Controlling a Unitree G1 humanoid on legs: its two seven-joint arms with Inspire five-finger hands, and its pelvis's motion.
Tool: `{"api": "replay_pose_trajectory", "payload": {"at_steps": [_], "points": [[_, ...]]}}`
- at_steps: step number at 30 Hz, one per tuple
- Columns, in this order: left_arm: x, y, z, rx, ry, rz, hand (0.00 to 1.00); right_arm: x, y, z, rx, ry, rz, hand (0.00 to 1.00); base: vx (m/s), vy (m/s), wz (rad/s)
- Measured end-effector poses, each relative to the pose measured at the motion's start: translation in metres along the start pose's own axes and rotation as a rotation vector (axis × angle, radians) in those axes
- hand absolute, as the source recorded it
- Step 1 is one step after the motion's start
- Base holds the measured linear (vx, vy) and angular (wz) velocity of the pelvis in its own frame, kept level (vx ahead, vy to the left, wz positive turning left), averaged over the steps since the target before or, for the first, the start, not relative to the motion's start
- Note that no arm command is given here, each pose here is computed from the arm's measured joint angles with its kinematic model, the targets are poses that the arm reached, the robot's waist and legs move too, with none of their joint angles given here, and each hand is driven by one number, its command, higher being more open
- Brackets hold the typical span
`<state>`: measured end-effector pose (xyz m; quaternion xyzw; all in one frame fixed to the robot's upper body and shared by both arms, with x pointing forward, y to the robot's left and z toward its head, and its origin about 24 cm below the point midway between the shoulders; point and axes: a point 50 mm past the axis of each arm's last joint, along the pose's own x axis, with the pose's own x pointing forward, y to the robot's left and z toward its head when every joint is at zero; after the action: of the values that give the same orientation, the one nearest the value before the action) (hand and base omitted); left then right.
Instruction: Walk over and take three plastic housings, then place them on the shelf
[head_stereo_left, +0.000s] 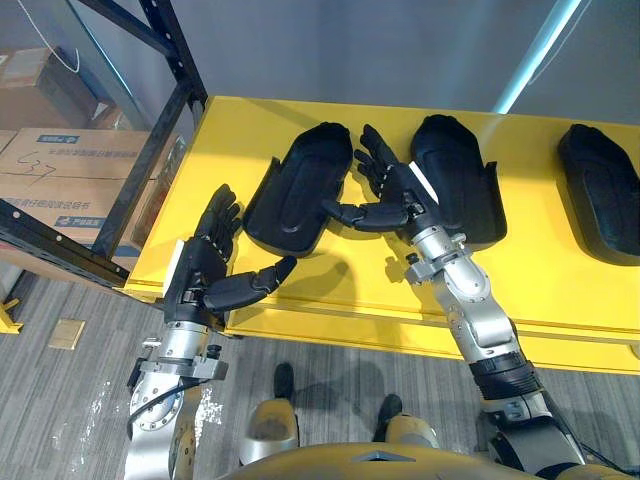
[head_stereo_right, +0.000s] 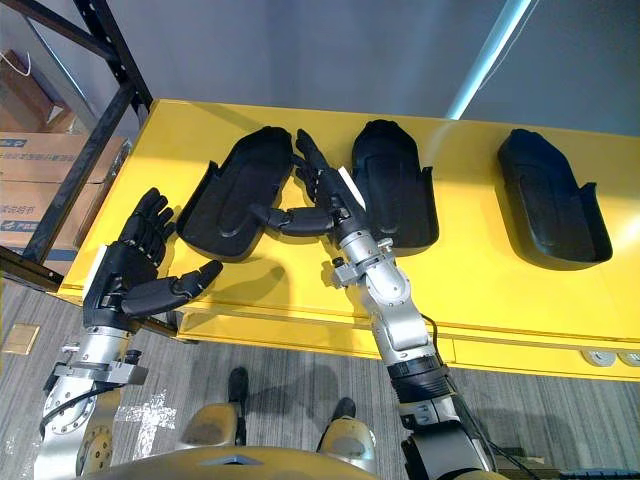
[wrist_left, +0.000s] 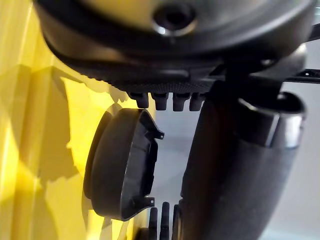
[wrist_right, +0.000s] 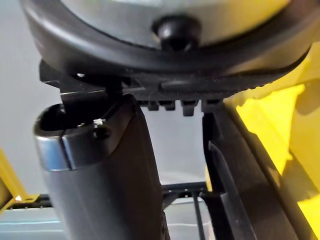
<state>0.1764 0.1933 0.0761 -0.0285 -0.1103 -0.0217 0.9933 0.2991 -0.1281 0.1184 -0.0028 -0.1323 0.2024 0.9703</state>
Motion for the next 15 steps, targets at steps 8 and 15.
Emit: {"api": "replay_pose_trajectory", "payload": {"at_steps": [8,15], "points": [[0.0063,-0.002,0.0029,0.027,-0.018,-0.003,1.0,0.0047,0.0006,-0.0009,-0.04,0.017,0.03,1.0,-0.02,-0.007,-0.02],[0.0065,-0.0037,0.002,0.022,-0.013,0.005,1.0,0.0093,0.0081,-0.0088,-0.035,0.066,0.105,1.0,0.0,-0.001,0.0]]}}
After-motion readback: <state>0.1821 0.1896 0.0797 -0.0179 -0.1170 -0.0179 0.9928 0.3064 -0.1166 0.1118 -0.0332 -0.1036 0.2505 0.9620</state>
